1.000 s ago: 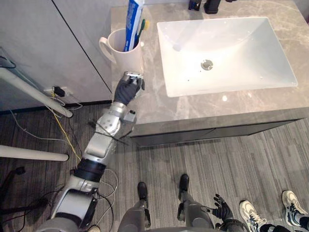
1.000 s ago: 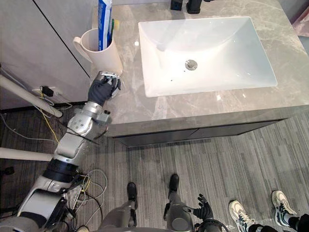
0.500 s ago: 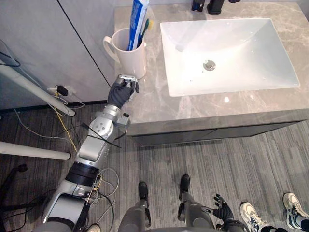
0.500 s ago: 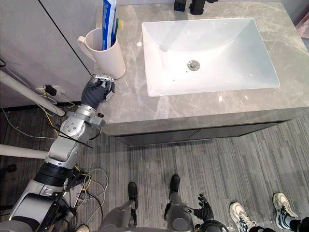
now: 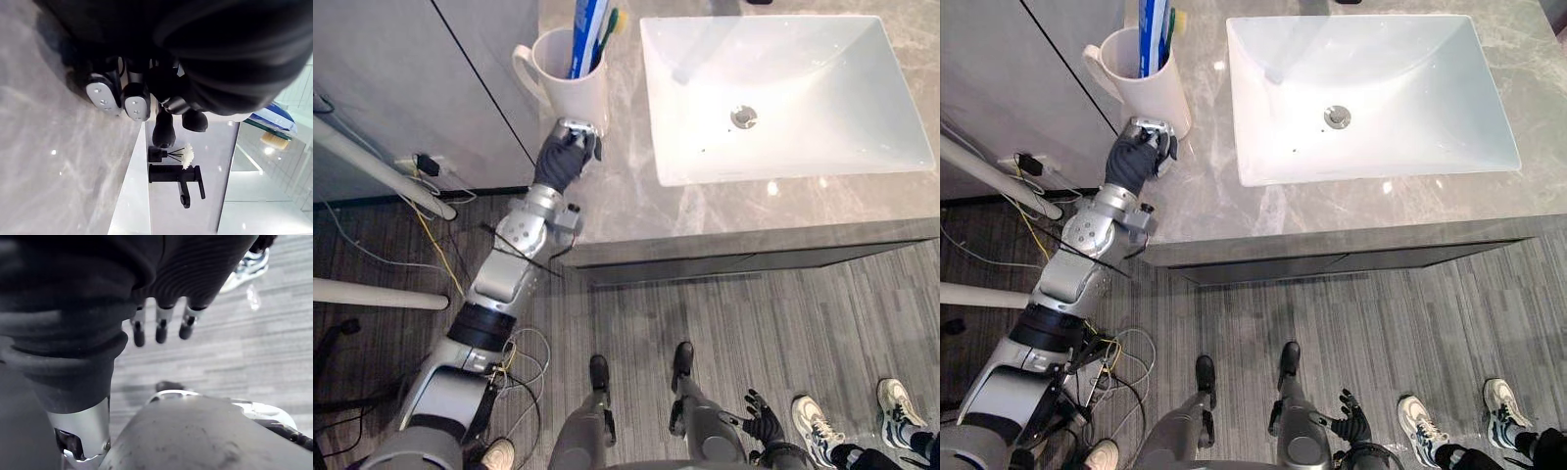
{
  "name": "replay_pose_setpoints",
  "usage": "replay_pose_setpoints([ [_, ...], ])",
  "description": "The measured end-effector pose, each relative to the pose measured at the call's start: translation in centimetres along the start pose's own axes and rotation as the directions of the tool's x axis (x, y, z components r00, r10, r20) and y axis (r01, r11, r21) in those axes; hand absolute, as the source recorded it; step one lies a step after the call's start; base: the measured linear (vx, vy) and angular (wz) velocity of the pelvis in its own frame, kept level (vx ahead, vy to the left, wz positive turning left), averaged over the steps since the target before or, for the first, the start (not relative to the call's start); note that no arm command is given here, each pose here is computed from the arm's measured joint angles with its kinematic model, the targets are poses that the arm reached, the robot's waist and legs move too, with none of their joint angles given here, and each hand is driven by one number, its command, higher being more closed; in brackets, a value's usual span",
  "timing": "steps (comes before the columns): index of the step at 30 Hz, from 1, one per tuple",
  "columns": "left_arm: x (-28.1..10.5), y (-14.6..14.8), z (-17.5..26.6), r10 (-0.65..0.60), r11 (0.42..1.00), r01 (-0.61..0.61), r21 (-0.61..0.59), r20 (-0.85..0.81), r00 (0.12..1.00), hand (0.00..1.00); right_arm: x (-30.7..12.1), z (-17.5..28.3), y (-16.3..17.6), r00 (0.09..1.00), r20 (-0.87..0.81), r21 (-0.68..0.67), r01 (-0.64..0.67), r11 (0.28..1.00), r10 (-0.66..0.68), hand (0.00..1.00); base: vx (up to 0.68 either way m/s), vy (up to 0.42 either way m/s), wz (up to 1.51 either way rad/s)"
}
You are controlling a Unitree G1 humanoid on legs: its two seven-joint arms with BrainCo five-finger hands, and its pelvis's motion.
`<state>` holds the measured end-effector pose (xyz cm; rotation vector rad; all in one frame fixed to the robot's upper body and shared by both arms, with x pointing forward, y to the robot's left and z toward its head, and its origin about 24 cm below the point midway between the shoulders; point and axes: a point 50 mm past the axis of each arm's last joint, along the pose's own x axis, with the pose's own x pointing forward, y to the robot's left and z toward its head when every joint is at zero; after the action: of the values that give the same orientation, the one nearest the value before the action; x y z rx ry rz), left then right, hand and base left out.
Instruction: Organize washtable
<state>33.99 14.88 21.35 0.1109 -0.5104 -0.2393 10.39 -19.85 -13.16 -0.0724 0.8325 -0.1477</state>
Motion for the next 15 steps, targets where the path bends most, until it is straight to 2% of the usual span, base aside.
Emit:
replay_pose_setpoints([
  [7,2.1,0.4,1.6,0.030,0.999,-0.031,0.021,0.051,0.998,1.00,0.1,0.4,0.2,1.000,0.016,0.002,-0.005,1.000,0.005,0.00,0.00,0.000,0.00],
  [15,3.8,-0.3,3.4,-0.008,1.000,0.008,0.000,0.103,0.995,1.00,0.2,0.7,0.2,1.000,0.024,0.001,-0.006,1.000,0.006,0.00,0.00,0.000,0.00],
])
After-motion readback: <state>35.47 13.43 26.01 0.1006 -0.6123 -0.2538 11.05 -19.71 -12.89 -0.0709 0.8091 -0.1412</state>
